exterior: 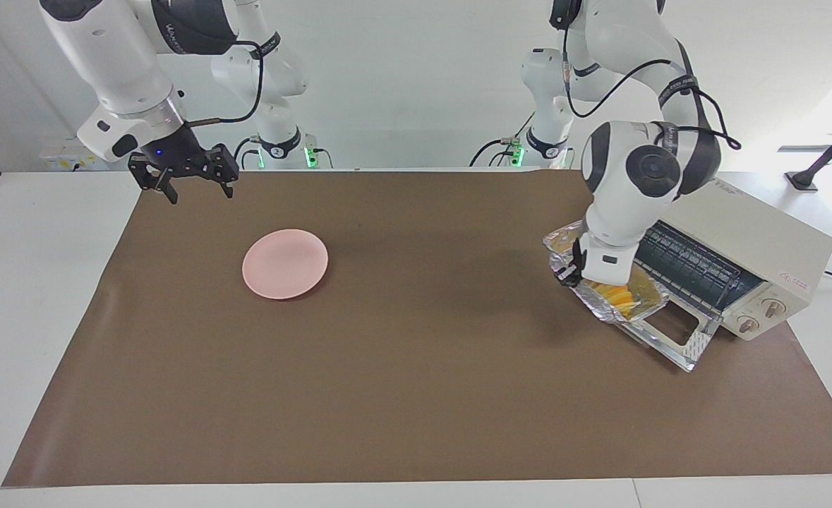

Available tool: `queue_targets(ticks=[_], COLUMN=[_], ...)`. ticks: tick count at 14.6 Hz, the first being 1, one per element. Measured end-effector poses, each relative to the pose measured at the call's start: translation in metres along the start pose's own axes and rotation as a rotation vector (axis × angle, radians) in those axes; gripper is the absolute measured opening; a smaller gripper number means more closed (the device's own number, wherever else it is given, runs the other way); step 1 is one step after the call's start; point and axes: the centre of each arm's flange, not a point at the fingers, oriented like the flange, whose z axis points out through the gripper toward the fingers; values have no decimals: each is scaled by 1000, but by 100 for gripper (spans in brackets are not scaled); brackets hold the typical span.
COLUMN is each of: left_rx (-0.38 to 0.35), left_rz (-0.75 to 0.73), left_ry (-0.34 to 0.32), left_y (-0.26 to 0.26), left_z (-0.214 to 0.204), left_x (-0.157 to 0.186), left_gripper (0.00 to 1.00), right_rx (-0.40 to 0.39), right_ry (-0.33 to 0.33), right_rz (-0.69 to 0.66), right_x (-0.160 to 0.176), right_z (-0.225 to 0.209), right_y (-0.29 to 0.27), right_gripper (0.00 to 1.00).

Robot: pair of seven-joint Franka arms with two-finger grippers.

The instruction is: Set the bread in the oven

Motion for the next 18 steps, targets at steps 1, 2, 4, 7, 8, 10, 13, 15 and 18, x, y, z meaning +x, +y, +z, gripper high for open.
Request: queue_targets(ticks=[1,2,4,7,8,10,13,15,18], left_rx=[3,6,14,19,19,26,14,-6,-6], left_rz=[-29,-57,-106,-176,-192,-214,-222,-213,-200], left_ry=[-10,-20,-40,-63,-65,-53,-18,11,16], left_y=[-14,-28,-53,-87,-96,-111,-118,-114,-111], left_z=[3,7,16,28,32,36,41,42,43], left_x=[10,20,35,52,56,64,69,68,66], left_gripper=[2,2,2,2,2,2,2,2,2], right_rx=[0,0,0,0,0,0,0,0,0], right_ry=[0,0,0,0,0,0,0,0,0], right_rz=[0,0,0,0,0,0,0,0,0], right_x=[0,0,0,0,0,0,0,0,0], right_z=[0,0,0,0,0,0,0,0,0], right_y=[0,0,0,0,0,0,0,0,0], right_gripper=[100,100,100,100,100,100,100,100,100])
